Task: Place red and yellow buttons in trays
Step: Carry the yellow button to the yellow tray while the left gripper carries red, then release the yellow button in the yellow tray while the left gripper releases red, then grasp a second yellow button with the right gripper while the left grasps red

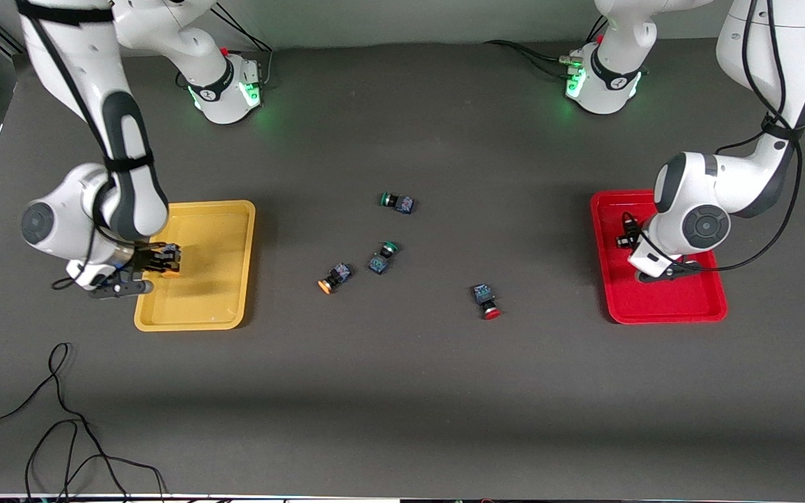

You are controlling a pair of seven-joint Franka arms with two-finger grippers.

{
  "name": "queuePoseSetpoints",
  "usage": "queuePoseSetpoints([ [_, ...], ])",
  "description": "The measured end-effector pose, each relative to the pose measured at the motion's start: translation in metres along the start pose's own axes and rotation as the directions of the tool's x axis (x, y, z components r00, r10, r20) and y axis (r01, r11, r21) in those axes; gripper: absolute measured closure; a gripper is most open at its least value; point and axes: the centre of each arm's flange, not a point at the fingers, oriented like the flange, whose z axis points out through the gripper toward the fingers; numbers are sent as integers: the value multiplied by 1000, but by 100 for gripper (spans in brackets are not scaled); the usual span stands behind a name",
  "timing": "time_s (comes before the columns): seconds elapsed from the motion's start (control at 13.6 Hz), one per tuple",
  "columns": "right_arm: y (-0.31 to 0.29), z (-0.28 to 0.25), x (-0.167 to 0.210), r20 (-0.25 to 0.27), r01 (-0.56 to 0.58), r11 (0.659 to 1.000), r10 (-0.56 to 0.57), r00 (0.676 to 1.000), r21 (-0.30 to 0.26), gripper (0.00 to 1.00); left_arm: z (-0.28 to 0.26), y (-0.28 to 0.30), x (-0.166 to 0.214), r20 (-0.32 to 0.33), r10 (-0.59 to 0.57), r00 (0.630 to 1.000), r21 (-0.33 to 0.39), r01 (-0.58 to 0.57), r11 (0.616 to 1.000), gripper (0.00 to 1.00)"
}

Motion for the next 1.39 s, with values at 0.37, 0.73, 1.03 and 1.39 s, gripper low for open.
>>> queuePoseSetpoints([
  [0.37,-8,-28,28,-20,29,999,-29,999,19,33,-55,18,13,26,-26,999,-10,27,1000,0],
  [0.73,-36,-134,59,44,44,999,-45,998,11,0,-139,142,32,-16,-233,972,-71,231,970,0],
  [1.03,-117,-226,69,63,-29,1000,28,998,8,0,-134,259,44,8,-398,917,-121,396,910,0],
  [1.39,-270,-220,65,-1,-250,968,251,968,-34,0,-111,316,40,14,-478,878,-165,473,865,0],
])
